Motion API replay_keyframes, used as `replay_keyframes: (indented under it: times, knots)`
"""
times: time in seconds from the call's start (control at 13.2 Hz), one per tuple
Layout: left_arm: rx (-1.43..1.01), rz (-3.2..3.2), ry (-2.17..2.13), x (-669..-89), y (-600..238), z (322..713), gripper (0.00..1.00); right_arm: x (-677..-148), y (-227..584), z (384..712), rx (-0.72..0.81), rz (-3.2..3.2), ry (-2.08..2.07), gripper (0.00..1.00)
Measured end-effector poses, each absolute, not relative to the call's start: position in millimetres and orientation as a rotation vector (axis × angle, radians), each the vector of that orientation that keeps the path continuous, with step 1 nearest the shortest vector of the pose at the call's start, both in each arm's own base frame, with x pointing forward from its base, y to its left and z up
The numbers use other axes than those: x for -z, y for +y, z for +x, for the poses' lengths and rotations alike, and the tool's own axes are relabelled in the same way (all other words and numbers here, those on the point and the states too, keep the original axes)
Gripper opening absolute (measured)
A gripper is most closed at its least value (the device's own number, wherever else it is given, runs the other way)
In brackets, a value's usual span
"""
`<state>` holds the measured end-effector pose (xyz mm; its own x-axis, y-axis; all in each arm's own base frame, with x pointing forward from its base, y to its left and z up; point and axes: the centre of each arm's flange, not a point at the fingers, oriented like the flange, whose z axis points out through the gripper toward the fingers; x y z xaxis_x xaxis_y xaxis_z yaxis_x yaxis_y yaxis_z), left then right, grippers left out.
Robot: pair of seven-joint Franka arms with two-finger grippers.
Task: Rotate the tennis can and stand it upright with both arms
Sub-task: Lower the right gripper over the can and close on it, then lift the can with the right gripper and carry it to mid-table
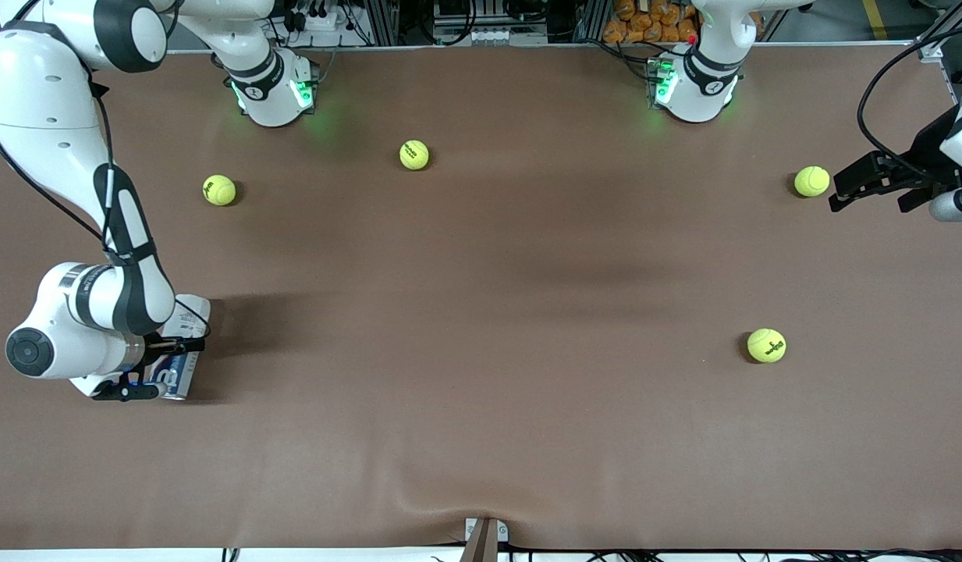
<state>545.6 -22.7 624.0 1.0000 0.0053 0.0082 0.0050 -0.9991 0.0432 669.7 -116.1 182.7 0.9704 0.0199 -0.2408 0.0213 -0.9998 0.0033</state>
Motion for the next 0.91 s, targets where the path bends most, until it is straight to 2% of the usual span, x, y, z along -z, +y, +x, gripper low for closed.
replay_keyframes:
  times: [0.38,0.46,0.53,0.68,0.91]
  knots:
    - [-0.013,3.098,0.008,-624.0,-22.7,545.6,1.0,-182.1,-116.4,669.5,0.381,3.114,0.034,1.0]
    - [-0.013,3.098,0.008,-624.0,-22.7,545.6,1.0,-182.1,-116.1,669.5,0.381,3.115,0.035,0.91]
    - [-0.013,3.098,0.008,-624.0,-22.7,545.6,1.0,-182.1,-115.9,669.6,0.381,3.115,0.036,0.91]
    - [-0.013,3.098,0.008,-624.0,-22.7,545.6,1.0,-182.7,-115.5,670.1,0.379,3.116,0.039,0.83]
    - [-0.013,3.098,0.008,-624.0,-22.7,545.7,1.0,-183.2,-115.4,670.6,0.376,3.119,0.096,0.83]
